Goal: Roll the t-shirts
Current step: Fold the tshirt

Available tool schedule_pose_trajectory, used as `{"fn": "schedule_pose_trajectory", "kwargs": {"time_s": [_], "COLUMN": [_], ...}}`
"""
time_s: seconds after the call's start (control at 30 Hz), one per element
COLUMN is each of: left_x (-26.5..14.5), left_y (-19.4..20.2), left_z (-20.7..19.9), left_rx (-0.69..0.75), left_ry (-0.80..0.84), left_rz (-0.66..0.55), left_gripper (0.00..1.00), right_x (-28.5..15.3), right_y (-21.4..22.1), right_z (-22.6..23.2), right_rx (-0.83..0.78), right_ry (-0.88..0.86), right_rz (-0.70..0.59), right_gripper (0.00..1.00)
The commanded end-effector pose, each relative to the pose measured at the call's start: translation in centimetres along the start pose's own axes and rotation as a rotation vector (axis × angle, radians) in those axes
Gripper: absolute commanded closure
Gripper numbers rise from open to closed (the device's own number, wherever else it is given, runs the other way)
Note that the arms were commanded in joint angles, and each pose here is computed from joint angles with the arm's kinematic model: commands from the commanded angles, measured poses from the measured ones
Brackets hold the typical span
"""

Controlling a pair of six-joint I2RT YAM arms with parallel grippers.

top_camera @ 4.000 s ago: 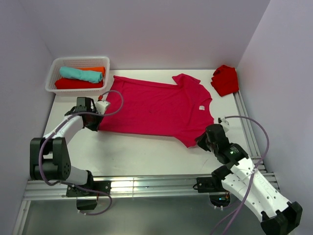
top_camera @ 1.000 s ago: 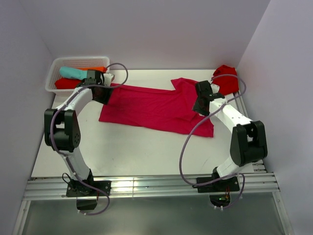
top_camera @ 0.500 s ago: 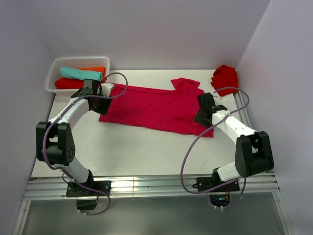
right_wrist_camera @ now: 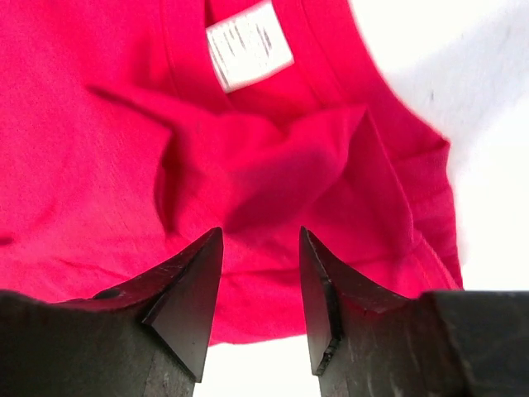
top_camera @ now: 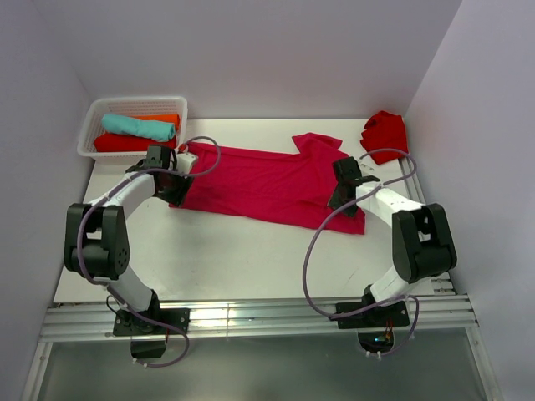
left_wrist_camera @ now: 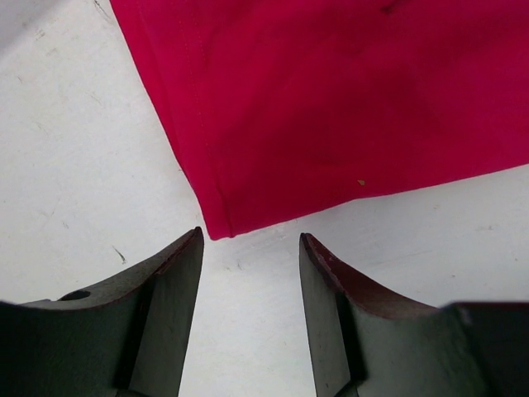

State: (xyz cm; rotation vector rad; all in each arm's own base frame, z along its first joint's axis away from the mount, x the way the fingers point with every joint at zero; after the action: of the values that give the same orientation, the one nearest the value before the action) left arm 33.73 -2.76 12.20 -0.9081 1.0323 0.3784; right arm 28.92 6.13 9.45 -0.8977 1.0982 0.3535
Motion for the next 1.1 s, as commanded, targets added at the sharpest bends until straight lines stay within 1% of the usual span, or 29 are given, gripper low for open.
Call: {"fn": "schedule_pose_trajectory", "kwargs": {"time_s": [0.0,0.03,0.13,0.17,0.27,0.37,0.43,0.53,0.57,0.6,0.73,0.8,0.97,1.07], "left_x": [0.7,0.9,1.3,1.5,1.7,1.9,1.9,1.9,1.9,1.9,1.9,1.9,1.9,1.8], "left_y": [0.0,0.1,0.4,0.5,0.7,0.9,0.9,0.9,0.9,0.9,0.8,0.8,0.8,0.8], "left_z": [0.2,0.2,0.2,0.2,0.3,0.3,0.3,0.3,0.4,0.3,0.4,0.4,0.3,0.3], "left_rx": [0.022,0.024,0.024,0.023,0.028,0.031,0.034,0.035,0.037,0.035,0.033,0.033,0.035,0.035], "left_ry": [-0.017,-0.015,-0.025,-0.025,-0.029,-0.034,-0.034,-0.033,-0.035,-0.032,-0.032,-0.030,-0.026,-0.023], "left_rz": [-0.001,0.005,0.023,0.031,0.039,0.049,0.051,0.053,0.052,0.054,0.054,0.052,0.052,0.052], "left_gripper": [0.45,0.46,0.47,0.48,0.48,0.49,0.49,0.49,0.49,0.49,0.49,0.49,0.49,0.49], "right_x": [0.3,0.3,0.6,0.6,0.7,0.6,0.5,0.0,-0.1,-0.7,-1.4,-2.1,-1.4,-0.6], "right_y": [-2.1,-2.4,-2.9,-3.2,-3.8,-4.5,-5.0,-4.7,-4.5,-4.6,-3.3,-3.0,-2.1,-1.7], "right_z": [1.3,1.4,1.5,1.5,1.7,1.9,2.0,1.8,1.7,1.6,0.5,0.2,-0.5,-0.2], "right_rx": [0.019,0.019,0.024,0.024,0.021,0.021,0.021,0.026,0.031,0.039,0.044,0.053,0.056,0.057], "right_ry": [-0.032,-0.036,-0.033,-0.032,-0.024,-0.025,-0.032,-0.045,-0.056,-0.073,-0.079,-0.100,-0.092,-0.101], "right_rz": [-0.049,-0.054,-0.058,-0.059,-0.065,-0.068,-0.073,-0.063,-0.066,-0.079,-0.066,-0.079,-0.068,-0.052], "right_gripper": [0.51,0.53,0.63,0.69,0.77,0.78,0.75,0.67,0.62,0.60,0.59,0.58,0.52,0.51]}}
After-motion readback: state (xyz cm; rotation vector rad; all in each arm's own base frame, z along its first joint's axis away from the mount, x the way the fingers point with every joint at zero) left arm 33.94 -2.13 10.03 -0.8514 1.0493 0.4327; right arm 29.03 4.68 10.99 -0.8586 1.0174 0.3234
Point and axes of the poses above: each gripper's point midway between its finger pads, its own x axis out along the fingers, its own z axis along the line the jaws close on, y = z × x, the point moved 7 cm from there along -x, back along the fingers, and after that the axes turned 10 degrees about x, right-handed, at the moved point
